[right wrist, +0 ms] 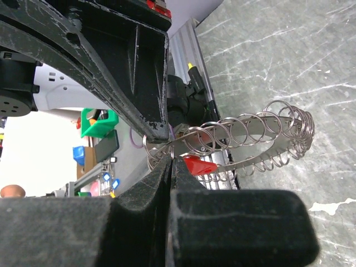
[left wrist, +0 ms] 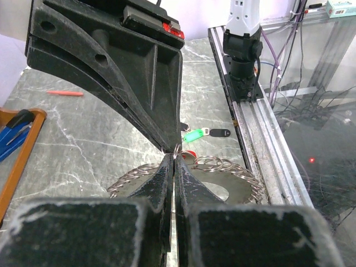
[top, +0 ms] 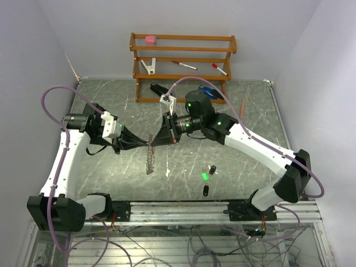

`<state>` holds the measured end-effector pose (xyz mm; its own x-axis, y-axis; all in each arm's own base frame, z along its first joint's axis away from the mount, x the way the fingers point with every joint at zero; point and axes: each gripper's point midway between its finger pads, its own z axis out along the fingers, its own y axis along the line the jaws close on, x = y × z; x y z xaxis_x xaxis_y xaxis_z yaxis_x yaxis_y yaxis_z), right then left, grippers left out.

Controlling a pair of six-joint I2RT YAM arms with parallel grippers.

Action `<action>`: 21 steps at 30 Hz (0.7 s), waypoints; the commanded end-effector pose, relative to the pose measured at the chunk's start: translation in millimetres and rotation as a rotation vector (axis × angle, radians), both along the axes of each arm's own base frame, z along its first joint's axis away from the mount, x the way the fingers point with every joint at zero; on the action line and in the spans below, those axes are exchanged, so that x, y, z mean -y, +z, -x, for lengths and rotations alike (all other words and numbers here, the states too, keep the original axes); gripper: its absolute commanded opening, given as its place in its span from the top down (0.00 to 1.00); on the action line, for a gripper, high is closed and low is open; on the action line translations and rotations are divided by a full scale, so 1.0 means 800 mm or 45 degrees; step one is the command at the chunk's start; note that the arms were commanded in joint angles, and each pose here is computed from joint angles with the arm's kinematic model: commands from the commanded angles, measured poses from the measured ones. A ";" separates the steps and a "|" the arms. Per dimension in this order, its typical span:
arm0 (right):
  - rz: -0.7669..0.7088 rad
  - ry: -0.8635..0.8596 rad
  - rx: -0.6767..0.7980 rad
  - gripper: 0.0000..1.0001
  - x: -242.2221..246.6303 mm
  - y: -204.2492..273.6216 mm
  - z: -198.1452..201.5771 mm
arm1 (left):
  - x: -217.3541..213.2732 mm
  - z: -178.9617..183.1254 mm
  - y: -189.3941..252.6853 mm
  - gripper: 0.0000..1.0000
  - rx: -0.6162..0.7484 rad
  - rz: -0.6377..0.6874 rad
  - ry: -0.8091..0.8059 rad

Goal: Put the keys on the keyring

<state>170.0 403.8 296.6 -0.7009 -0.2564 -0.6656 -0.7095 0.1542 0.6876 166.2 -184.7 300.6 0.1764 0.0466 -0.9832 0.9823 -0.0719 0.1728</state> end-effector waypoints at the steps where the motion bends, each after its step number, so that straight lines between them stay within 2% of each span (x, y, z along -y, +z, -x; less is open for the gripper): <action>1: -0.087 -0.008 0.056 1.00 0.001 0.038 0.000 | 0.005 0.004 0.015 0.93 0.048 0.098 -0.019; 21: -0.079 0.038 -0.025 1.00 0.003 0.024 0.012 | 0.006 0.001 0.024 0.93 0.078 0.101 -0.020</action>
<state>168.2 405.6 308.6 -0.7124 -0.2343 -0.6615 -0.6966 0.1226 0.7069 166.5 -184.7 298.4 0.1847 0.0459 -0.9817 0.9808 -0.0729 0.1811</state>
